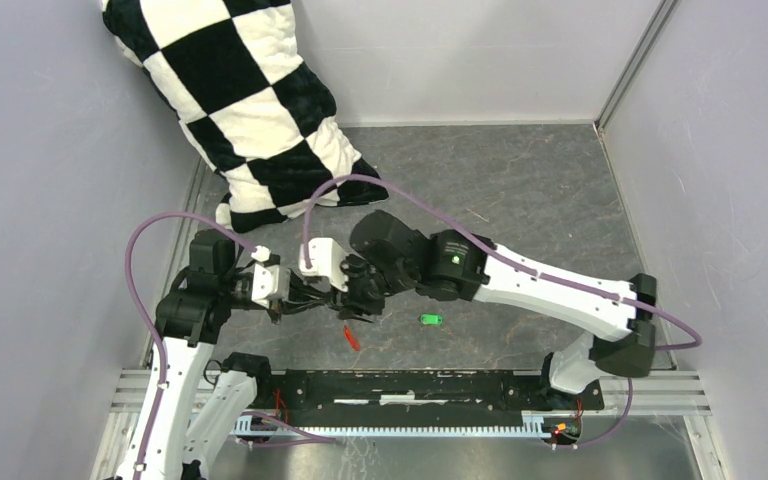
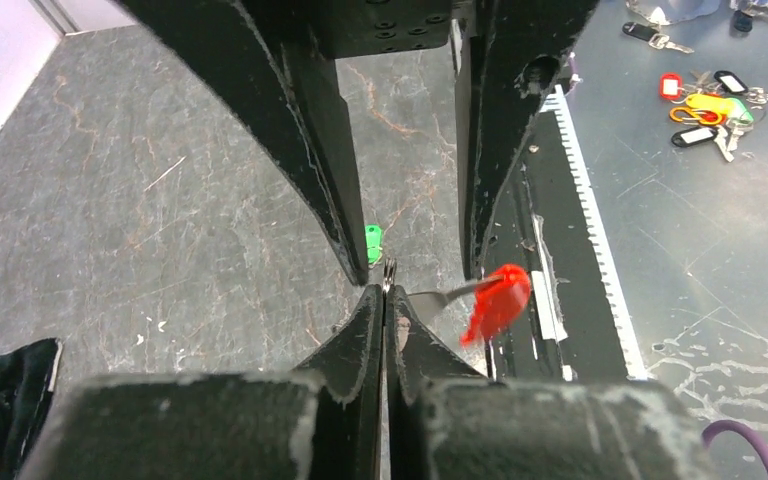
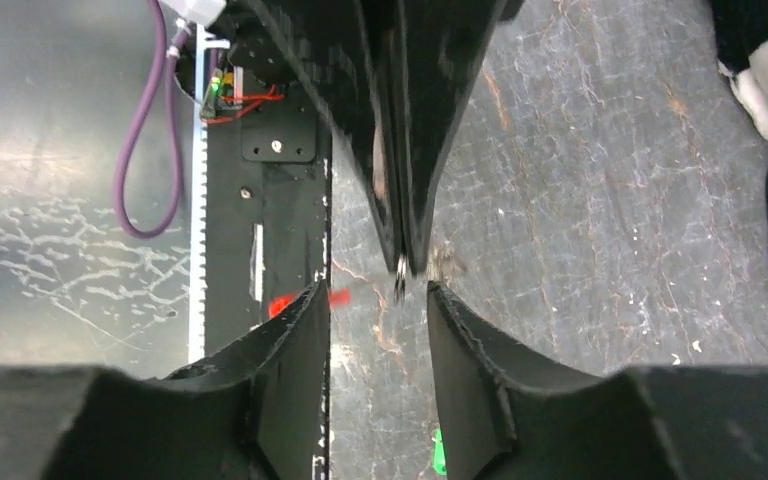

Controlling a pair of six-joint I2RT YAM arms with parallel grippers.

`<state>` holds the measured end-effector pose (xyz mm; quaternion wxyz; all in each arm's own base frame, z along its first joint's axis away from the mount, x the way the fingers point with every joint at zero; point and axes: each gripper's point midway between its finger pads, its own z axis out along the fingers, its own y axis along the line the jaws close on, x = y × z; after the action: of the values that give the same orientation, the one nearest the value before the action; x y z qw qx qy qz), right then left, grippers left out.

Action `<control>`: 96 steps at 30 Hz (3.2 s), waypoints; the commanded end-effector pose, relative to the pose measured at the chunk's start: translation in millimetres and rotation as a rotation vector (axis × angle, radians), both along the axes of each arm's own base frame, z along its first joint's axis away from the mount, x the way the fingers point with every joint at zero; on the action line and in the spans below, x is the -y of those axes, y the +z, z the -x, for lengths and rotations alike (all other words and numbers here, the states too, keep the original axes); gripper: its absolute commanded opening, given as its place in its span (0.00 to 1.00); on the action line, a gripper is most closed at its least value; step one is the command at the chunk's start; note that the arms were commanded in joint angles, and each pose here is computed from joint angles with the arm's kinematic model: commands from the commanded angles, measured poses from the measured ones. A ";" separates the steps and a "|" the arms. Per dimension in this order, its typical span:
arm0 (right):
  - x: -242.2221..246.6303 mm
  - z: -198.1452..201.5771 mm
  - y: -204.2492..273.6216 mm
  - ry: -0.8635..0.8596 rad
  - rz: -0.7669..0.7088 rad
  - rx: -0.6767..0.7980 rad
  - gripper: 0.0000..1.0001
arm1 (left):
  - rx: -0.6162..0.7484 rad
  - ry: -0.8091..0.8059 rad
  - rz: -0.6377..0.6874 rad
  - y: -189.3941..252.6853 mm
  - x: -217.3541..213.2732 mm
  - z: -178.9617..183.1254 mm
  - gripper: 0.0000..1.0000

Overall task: Put the keys on the keyring
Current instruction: Adjust the keyring, then pick up the key from the center of the board.

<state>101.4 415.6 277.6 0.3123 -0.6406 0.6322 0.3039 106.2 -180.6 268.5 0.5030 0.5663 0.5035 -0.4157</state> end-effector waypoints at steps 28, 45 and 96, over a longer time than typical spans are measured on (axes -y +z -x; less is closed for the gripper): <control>64.6 1.8 65.6 -0.085 -0.838 0.228 0.52 | 0.547 -0.275 0.218 78.7 10.5 35.8 0.02; 144.5 -87.6 -98.7 -0.680 -0.460 0.170 0.83 | 0.745 -0.296 0.218 84.6 8.2 49.7 0.02; 139.5 -64.0 -228.7 -0.978 -0.079 -0.070 0.40 | 0.497 -0.250 0.190 60.1 8.3 42.7 0.02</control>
<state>156.2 267.2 33.4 0.4003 -0.2687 0.8605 0.1645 76.6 -188.9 324.6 0.6152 0.6608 0.2615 -0.3412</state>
